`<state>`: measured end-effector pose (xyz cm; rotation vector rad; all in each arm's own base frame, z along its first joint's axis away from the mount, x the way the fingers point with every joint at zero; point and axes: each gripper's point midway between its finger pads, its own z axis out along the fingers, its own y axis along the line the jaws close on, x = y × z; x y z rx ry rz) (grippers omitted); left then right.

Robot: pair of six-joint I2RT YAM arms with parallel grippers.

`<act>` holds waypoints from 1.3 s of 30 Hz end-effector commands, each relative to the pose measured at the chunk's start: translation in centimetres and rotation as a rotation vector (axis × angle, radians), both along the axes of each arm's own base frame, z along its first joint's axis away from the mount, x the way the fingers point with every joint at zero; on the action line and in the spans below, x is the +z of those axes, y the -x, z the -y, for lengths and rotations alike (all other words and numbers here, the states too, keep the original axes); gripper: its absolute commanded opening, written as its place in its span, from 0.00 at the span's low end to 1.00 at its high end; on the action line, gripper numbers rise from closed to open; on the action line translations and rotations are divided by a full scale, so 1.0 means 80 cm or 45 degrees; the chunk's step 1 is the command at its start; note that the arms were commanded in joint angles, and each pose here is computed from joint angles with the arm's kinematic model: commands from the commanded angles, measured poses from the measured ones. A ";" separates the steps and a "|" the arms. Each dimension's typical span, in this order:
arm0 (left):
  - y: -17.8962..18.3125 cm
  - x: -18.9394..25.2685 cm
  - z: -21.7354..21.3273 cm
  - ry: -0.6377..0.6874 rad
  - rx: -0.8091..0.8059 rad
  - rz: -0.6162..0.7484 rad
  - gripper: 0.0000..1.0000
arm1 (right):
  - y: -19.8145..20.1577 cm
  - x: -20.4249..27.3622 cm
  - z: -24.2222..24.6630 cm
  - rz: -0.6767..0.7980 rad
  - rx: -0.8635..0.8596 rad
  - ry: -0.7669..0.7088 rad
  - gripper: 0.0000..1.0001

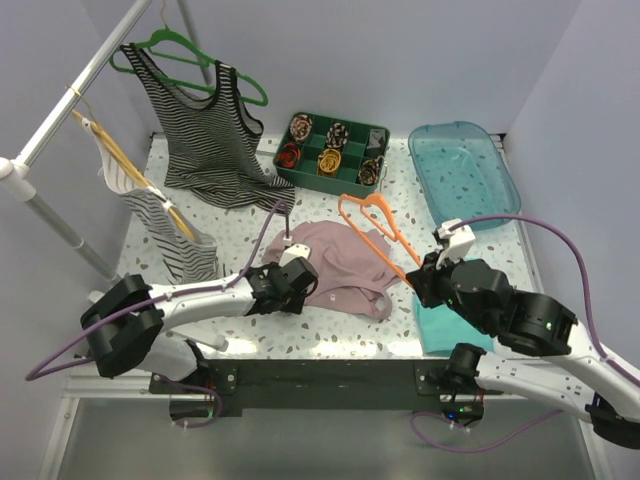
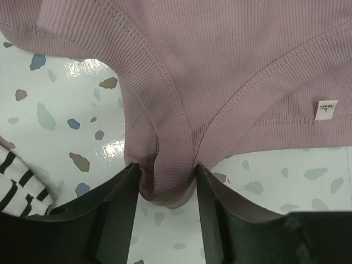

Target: Place the tank top on the hanger

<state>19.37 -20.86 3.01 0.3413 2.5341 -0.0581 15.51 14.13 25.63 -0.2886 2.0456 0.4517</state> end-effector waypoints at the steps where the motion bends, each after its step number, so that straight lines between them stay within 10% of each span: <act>1: -0.025 0.021 0.030 0.081 0.008 0.076 0.44 | 0.004 0.019 -0.001 0.020 0.017 -0.062 0.00; 8: -0.075 0.068 0.030 0.252 0.066 0.119 0.09 | 0.013 0.033 0.005 0.034 0.047 -0.114 0.00; 14: -0.148 0.093 0.037 0.428 0.125 0.116 0.02 | 0.025 0.051 0.003 0.068 0.115 -0.216 0.00; 39: -0.221 0.120 0.037 0.537 0.206 0.126 0.01 | 0.043 -0.004 -0.035 -0.053 0.308 -0.170 0.00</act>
